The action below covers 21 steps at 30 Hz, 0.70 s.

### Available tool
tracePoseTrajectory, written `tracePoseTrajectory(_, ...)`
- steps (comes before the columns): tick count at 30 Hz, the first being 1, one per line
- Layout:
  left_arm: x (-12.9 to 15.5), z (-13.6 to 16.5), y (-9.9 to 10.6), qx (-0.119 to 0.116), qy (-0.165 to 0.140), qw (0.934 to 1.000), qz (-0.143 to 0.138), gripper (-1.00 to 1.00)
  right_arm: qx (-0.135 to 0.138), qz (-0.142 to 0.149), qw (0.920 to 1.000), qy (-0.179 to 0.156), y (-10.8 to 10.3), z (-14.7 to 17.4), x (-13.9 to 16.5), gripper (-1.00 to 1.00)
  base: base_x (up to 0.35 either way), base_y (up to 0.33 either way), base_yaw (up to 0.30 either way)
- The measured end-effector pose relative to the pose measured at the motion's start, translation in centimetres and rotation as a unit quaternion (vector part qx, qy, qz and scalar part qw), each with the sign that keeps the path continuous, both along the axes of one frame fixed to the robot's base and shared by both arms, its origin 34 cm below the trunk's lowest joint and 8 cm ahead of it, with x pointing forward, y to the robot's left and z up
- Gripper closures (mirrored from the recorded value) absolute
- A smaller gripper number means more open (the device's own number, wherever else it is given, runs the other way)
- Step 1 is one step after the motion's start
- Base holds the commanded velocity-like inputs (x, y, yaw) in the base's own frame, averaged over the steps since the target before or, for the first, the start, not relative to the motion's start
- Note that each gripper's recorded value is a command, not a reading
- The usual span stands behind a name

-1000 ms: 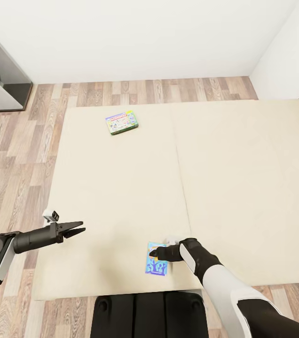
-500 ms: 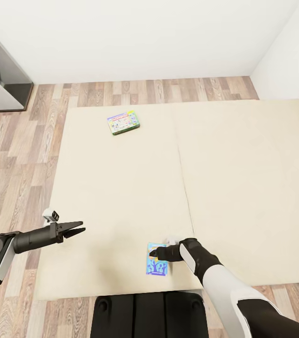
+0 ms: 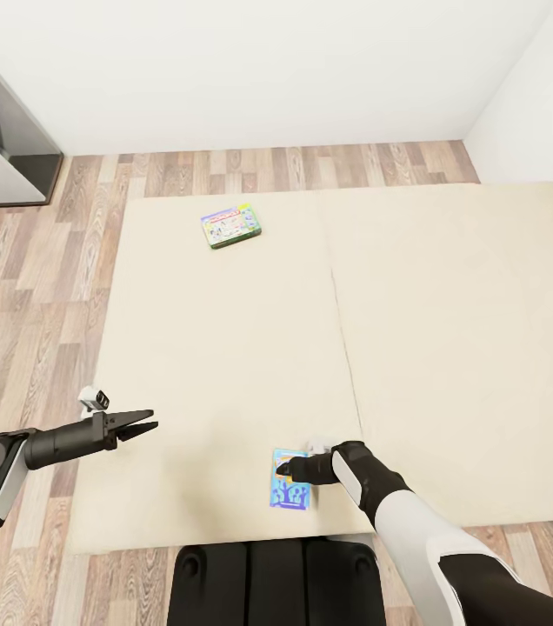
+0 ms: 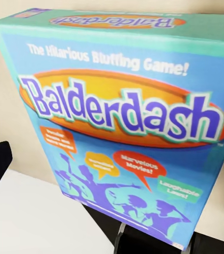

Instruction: Put all the toys in the child's room - the three board games (two on the bed and one on the table), the two jigsaw puzzles on the table, and the tennis ball on the table - inside the toy box on the table in the child's room.

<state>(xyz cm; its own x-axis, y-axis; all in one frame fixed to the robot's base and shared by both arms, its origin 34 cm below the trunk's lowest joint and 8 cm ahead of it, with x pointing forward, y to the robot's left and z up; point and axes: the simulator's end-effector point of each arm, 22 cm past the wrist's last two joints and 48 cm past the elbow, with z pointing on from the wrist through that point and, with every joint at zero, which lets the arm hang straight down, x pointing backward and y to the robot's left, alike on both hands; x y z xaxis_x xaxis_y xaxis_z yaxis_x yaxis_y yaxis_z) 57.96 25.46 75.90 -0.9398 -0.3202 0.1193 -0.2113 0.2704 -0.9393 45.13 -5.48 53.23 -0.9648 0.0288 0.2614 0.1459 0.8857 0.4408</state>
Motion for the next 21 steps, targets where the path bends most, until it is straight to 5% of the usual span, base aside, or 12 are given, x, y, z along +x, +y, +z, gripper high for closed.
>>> tracePoseTrajectory(21, -0.02, -0.01, -0.02, 0.0, 0.0, 1.0, -0.001, -1.0, -0.006, 0.002, 1.0, 0.0, -0.24, -0.14, -0.06, -1.0, 0.0, 0.0, 0.0)
